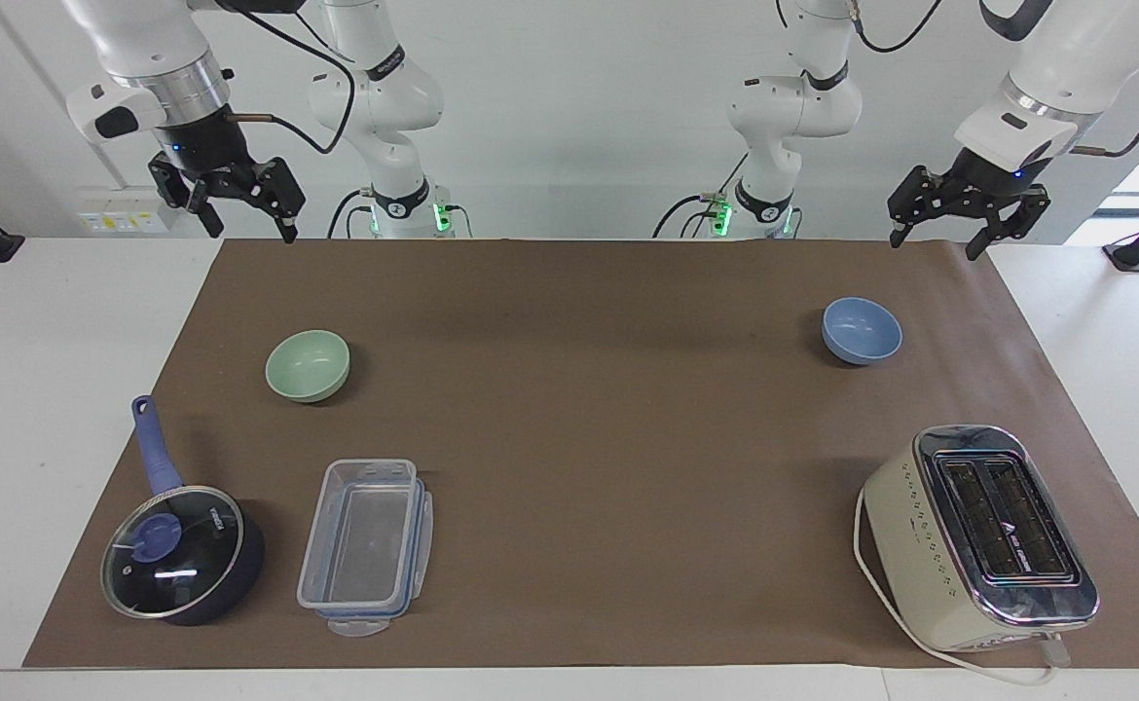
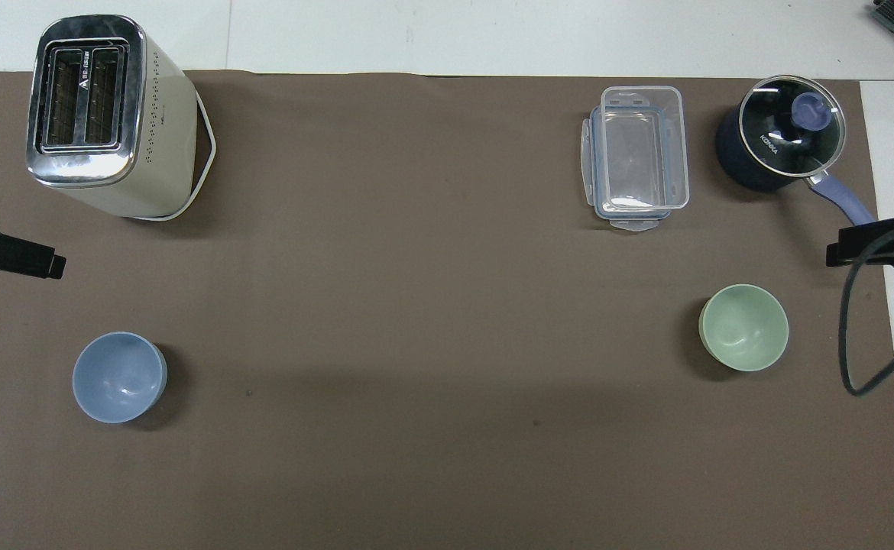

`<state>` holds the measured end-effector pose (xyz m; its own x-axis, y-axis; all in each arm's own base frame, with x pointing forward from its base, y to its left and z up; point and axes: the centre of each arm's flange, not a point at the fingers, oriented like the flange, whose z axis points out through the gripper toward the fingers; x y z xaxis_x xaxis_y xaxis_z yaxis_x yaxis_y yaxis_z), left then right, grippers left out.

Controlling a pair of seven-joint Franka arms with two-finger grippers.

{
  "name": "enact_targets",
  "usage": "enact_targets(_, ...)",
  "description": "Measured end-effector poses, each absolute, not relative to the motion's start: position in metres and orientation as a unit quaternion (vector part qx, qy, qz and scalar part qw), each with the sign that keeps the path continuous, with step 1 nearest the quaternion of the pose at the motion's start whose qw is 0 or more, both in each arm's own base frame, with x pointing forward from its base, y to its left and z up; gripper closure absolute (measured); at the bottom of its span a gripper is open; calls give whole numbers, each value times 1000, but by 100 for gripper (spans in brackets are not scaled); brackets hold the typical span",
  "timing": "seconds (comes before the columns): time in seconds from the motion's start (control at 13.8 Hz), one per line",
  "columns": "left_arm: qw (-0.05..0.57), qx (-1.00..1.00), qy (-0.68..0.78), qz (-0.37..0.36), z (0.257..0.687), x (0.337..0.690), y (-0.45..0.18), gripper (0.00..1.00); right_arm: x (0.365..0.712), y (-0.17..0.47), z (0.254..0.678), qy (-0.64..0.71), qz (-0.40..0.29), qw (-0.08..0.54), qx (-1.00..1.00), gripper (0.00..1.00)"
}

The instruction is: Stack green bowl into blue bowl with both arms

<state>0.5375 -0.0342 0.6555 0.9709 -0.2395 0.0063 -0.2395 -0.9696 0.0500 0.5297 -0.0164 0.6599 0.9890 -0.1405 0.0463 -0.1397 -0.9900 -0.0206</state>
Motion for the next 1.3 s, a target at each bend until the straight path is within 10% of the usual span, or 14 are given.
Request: enact_targets(1.3, 20, 994, -104, -1, 659, 535, -15, 0, 526, -21, 657, 74, -20, 9, -997, 0)
